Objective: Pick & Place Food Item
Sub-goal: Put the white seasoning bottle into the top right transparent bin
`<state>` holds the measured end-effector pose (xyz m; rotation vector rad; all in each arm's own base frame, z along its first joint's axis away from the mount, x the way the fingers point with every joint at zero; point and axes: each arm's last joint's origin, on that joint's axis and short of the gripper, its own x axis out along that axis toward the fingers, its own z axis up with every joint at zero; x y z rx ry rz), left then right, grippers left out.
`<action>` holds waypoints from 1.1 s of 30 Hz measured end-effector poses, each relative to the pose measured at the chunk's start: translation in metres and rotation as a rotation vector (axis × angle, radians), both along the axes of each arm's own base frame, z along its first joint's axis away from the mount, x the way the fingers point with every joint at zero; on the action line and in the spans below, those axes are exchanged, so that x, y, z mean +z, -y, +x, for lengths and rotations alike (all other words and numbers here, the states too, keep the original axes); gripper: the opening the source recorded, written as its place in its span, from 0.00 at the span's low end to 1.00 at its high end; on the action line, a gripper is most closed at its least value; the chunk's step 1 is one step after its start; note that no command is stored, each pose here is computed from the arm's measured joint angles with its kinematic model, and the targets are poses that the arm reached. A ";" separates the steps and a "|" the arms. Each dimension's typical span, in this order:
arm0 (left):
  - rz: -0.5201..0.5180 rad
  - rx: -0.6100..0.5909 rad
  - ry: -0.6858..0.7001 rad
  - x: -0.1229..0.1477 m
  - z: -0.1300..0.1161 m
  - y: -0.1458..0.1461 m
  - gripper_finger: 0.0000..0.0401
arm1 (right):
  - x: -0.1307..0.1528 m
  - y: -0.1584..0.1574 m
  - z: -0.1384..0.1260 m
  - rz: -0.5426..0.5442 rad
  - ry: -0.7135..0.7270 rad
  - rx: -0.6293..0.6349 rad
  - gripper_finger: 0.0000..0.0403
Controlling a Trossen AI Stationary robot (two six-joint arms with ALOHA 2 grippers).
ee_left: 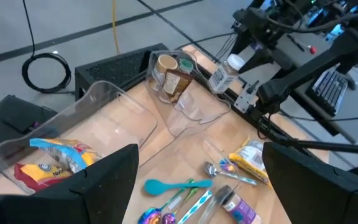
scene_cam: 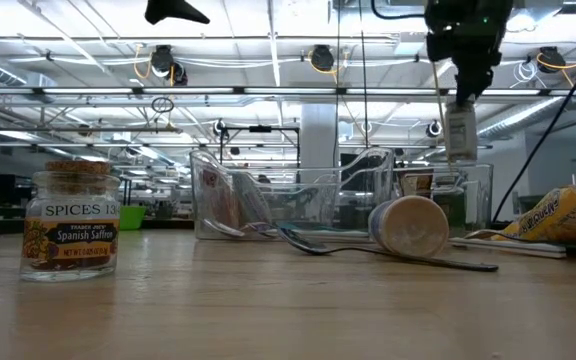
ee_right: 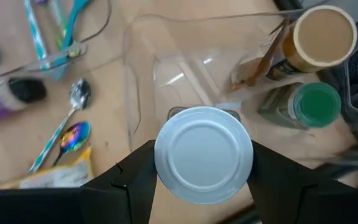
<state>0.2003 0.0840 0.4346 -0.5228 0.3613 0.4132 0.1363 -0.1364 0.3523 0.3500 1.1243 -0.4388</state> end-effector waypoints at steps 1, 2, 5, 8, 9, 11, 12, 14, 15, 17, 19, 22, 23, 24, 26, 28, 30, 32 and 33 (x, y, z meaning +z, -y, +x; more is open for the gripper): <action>-0.003 -0.002 -0.005 -0.001 0.001 0.000 0.88 | -0.005 0.000 0.001 -0.001 0.001 0.001 0.49; -0.004 -0.004 -0.008 -0.001 0.001 0.001 0.88 | -0.010 0.001 0.001 -0.005 0.009 0.001 0.49; -0.006 -0.005 -0.009 -0.002 0.003 0.000 0.88 | -0.024 0.004 0.003 -0.025 0.035 -0.020 0.49; -0.017 -0.010 -0.027 -0.005 0.005 0.000 0.88 | -0.038 0.005 0.002 -0.036 0.040 -0.029 0.49; -0.017 -0.012 -0.026 -0.005 0.006 0.000 0.88 | -0.043 0.006 0.003 -0.034 0.035 -0.030 0.49; -0.017 -0.017 -0.020 -0.005 0.007 0.000 0.88 | -0.053 0.006 0.003 -0.025 0.020 -0.032 0.49; -0.021 -0.017 -0.022 -0.005 0.008 -0.001 0.88 | -0.057 0.007 0.003 -0.028 0.007 -0.035 0.49; -0.028 -0.012 -0.031 -0.007 0.009 -0.001 0.88 | -0.065 0.008 0.004 -0.032 0.007 -0.032 0.49; -0.026 -0.014 -0.032 -0.007 0.010 -0.001 0.88 | -0.068 0.008 0.004 -0.036 0.013 -0.032 0.49; -0.020 -0.020 -0.030 -0.007 0.012 -0.002 0.88 | -0.075 0.010 0.005 -0.047 0.019 -0.034 0.49; -0.027 -0.017 -0.037 -0.009 0.014 -0.003 0.88 | -0.082 0.010 0.006 -0.044 0.018 -0.037 0.49; -0.029 -0.017 -0.048 -0.011 0.016 -0.004 0.88 | -0.090 0.010 0.006 -0.044 0.018 -0.039 0.49; -0.028 -0.018 -0.048 -0.011 0.016 -0.004 0.88 | -0.092 0.011 0.005 -0.046 0.020 -0.044 0.49; -0.029 -0.020 -0.047 -0.011 0.017 -0.004 0.88 | -0.094 0.012 0.004 -0.045 0.020 -0.051 0.49; -0.047 -0.027 -0.051 -0.012 0.019 -0.005 0.88 | -0.098 0.015 0.000 -0.041 0.013 -0.068 0.49; -0.050 -0.028 -0.056 -0.013 0.019 -0.005 0.88 | -0.100 0.019 -0.004 -0.055 0.010 -0.084 0.49; -0.046 -0.031 -0.046 -0.012 0.018 -0.004 0.88 | -0.100 0.024 -0.009 -0.066 0.011 -0.106 0.49; -0.047 -0.030 -0.046 -0.012 0.018 -0.004 0.88 | -0.100 0.028 -0.013 -0.075 0.014 -0.119 0.49; -0.048 -0.030 -0.047 -0.012 0.019 -0.004 0.88 | -0.100 0.030 -0.015 -0.081 0.013 -0.122 0.49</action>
